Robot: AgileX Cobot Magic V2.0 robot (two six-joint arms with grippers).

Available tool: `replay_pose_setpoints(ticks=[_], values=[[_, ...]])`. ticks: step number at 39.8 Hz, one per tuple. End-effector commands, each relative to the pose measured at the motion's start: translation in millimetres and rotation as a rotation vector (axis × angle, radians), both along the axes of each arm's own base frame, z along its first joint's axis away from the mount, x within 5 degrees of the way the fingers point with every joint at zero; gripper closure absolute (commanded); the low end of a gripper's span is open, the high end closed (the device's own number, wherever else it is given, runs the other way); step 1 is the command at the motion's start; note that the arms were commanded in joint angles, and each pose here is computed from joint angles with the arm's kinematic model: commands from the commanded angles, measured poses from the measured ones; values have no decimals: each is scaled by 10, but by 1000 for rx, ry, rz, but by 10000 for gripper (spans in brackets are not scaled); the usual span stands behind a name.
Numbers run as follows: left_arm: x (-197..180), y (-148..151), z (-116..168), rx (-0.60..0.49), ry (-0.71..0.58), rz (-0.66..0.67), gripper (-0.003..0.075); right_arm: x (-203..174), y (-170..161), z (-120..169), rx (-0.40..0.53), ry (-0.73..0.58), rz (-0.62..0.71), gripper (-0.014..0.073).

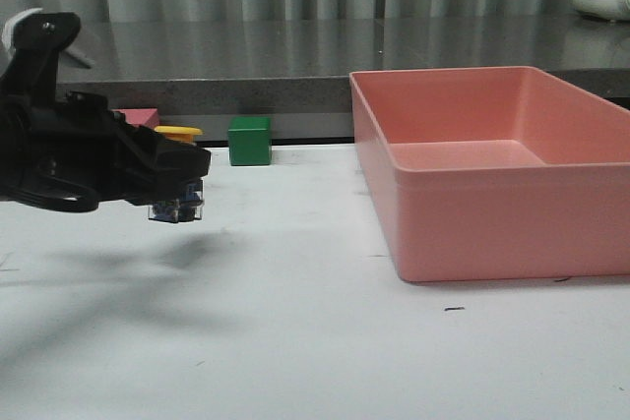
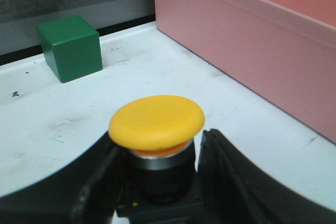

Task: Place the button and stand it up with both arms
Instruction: 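Lift the button with the left gripper and rotate it cap-up, then lower the button upright onto the table and open the left gripper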

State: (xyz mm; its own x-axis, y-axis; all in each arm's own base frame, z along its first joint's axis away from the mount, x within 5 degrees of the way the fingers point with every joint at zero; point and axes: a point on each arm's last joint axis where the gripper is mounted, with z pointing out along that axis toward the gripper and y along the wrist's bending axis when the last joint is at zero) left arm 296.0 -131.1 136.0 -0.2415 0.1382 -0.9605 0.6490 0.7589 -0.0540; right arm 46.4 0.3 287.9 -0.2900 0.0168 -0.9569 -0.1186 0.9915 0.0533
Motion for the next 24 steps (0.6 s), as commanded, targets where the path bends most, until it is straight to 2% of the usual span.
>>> replay_pose_setpoints(ticks=[1,24], values=[[51,-19,195,-90,-123,0,477,18,3,140,-18,-93,6,664],[88,-26,-90,-111,-127,4,477,18,3,140,-18,-93,6,664]])
